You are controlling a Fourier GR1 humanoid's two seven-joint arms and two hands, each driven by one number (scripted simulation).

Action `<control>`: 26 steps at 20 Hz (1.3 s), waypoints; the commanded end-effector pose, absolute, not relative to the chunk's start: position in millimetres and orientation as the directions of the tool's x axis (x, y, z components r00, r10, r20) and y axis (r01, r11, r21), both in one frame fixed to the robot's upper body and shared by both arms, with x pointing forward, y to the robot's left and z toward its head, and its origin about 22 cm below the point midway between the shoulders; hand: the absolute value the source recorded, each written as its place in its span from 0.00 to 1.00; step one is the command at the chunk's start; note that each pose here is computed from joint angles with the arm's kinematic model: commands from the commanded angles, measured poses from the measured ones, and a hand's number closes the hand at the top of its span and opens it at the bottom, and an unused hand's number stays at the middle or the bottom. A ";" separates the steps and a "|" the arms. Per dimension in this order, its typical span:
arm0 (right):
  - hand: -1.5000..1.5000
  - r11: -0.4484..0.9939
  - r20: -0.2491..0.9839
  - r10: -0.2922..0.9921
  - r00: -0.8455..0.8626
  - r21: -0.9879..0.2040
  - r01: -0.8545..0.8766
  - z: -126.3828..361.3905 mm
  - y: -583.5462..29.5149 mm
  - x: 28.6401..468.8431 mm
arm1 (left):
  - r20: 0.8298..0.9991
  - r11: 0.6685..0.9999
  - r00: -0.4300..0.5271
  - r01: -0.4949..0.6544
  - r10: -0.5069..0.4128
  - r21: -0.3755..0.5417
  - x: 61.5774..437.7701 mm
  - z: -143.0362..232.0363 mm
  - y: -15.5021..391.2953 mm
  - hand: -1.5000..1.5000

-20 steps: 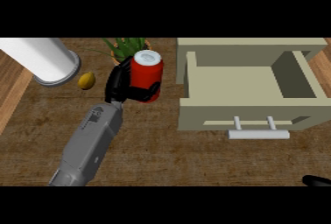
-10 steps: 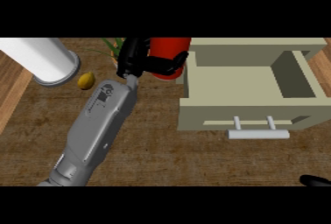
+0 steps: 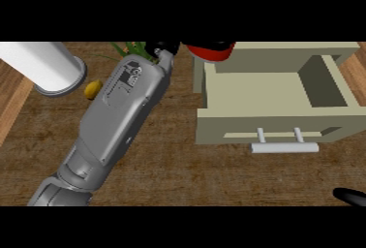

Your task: Pick up the can, place it into the drawer and close the drawer

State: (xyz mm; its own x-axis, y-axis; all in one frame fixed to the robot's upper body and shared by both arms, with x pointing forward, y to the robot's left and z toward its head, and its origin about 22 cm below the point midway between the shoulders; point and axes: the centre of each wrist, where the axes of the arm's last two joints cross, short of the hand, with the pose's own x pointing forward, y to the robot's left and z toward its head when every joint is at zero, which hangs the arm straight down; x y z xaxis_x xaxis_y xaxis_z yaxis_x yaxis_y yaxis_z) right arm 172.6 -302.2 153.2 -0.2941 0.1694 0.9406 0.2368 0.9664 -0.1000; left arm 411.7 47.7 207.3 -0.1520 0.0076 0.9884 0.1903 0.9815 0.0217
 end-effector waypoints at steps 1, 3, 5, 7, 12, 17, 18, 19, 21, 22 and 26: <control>0.00 0.972 0.936 0.157 -0.316 -0.089 0.219 144.2 -289.1 170.9 | 0.985 0.984 -0.171 0.170 -0.022 0.051 412.9 234.9 18.6 1.00; 0.00 0.970 0.940 0.166 -0.299 -0.101 0.222 162.6 -297.5 171.0 | 0.990 0.979 -0.135 0.191 -0.039 0.065 417.6 240.8 13.7 1.00; 0.00 0.972 0.936 0.174 -0.307 -0.112 0.208 158.4 -286.8 174.4 | 0.990 0.987 -0.135 0.154 -0.033 0.054 417.4 247.6 2.3 1.00; 0.00 0.974 0.930 0.159 -0.331 -0.092 0.209 167.1 -293.4 178.2 | 0.987 0.983 -0.147 0.162 -0.060 0.084 427.1 249.3 2.0 1.00; 0.00 0.975 0.934 0.151 -0.324 -0.087 0.204 159.9 -287.6 171.3 | 0.990 0.983 -0.116 0.154 -0.084 0.102 428.1 257.4 -11.6 1.00; 0.00 0.975 0.931 0.158 -0.328 -0.095 0.202 162.1 -288.5 174.6 | 0.986 0.983 -0.117 0.125 -0.118 0.133 429.8 261.5 -19.1 1.00; 0.00 0.977 0.926 0.156 -0.344 -0.095 0.189 169.7 -296.3 183.1 | 0.982 0.979 -0.129 0.133 -0.135 0.153 425.9 256.7 -22.7 1.00; 0.00 0.978 0.931 0.162 -0.327 -0.106 0.182 172.7 -298.2 171.5 | 0.983 0.982 -0.129 0.115 -0.134 0.149 427.3 245.4 -19.7 1.00; 0.00 0.976 0.924 0.177 -0.338 -0.122 0.180 172.3 -297.0 180.6 | 0.979 0.985 -0.145 0.072 -0.145 0.157 430.4 258.4 -21.8 1.00; 0.00 0.981 0.933 0.162 -0.322 -0.116 0.159 175.5 -296.7 189.5 | 0.981 0.987 -0.125 0.047 -0.147 0.154 431.1 250.6 -20.4 1.00; 0.00 0.977 0.929 0.174 -0.325 -0.122 0.176 177.4 -297.1 192.7 | 0.981 0.989 -0.124 -0.002 -0.148 0.149 433.6 249.8 -19.7 0.00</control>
State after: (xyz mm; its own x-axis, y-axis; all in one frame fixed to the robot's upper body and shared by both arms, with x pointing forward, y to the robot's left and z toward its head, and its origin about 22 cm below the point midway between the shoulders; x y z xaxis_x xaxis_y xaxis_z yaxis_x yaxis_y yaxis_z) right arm 186.5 -295.1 171.5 -0.3243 0.1676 0.9310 0.1778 0.9774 -0.1140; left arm 431.0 -20.6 251.9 -0.1268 -0.1450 0.9813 0.0428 0.9875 0.1515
